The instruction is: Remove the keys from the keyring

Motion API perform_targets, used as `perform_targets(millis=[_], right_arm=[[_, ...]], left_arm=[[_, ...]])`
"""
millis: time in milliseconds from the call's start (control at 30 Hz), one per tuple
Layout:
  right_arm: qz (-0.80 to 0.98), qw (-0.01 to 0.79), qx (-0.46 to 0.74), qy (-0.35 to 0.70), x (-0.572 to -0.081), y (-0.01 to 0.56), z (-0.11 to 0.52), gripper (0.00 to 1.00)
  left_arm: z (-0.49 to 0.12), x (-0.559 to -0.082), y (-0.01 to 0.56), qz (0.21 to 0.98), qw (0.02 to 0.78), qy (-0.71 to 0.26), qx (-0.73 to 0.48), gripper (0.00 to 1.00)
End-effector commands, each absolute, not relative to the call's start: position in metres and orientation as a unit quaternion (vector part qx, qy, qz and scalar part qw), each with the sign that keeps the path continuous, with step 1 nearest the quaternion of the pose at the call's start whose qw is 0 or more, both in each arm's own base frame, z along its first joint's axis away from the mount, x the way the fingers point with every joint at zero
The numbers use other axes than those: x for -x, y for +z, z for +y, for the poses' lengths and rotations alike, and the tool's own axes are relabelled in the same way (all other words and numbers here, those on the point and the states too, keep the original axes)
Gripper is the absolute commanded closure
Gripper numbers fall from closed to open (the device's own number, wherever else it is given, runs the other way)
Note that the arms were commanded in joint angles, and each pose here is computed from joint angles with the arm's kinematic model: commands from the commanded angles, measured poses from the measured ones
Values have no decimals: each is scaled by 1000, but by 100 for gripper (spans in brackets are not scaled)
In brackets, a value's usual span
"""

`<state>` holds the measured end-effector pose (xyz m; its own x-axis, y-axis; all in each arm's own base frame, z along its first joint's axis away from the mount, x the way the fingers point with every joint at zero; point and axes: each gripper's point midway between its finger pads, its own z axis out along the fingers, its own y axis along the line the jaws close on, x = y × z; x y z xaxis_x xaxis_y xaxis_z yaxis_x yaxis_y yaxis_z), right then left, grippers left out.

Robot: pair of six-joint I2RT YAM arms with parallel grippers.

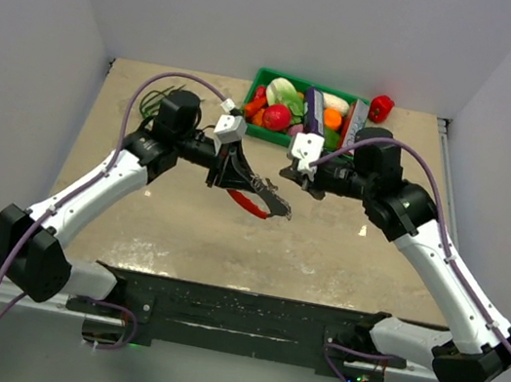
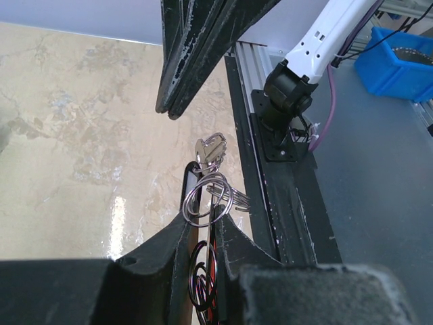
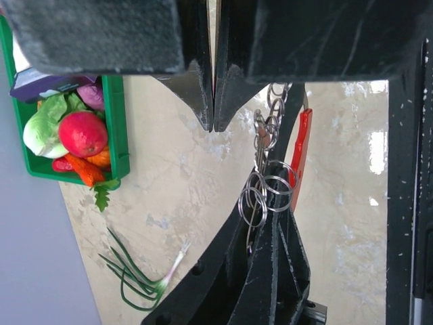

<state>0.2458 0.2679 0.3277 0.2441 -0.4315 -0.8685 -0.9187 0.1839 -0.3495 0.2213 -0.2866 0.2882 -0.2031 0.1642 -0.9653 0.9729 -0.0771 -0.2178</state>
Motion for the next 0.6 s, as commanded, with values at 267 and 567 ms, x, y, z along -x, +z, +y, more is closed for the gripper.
perform_targets(millis=[267, 567], right_arm=[[527, 453, 666, 272, -231, 297, 248, 48], [469, 489, 665, 316, -221, 327, 262, 44]], left_arm=[[-281, -198, 329, 488, 396, -551, -548, 100], [-280, -196, 326, 489, 392, -554, -549, 100]])
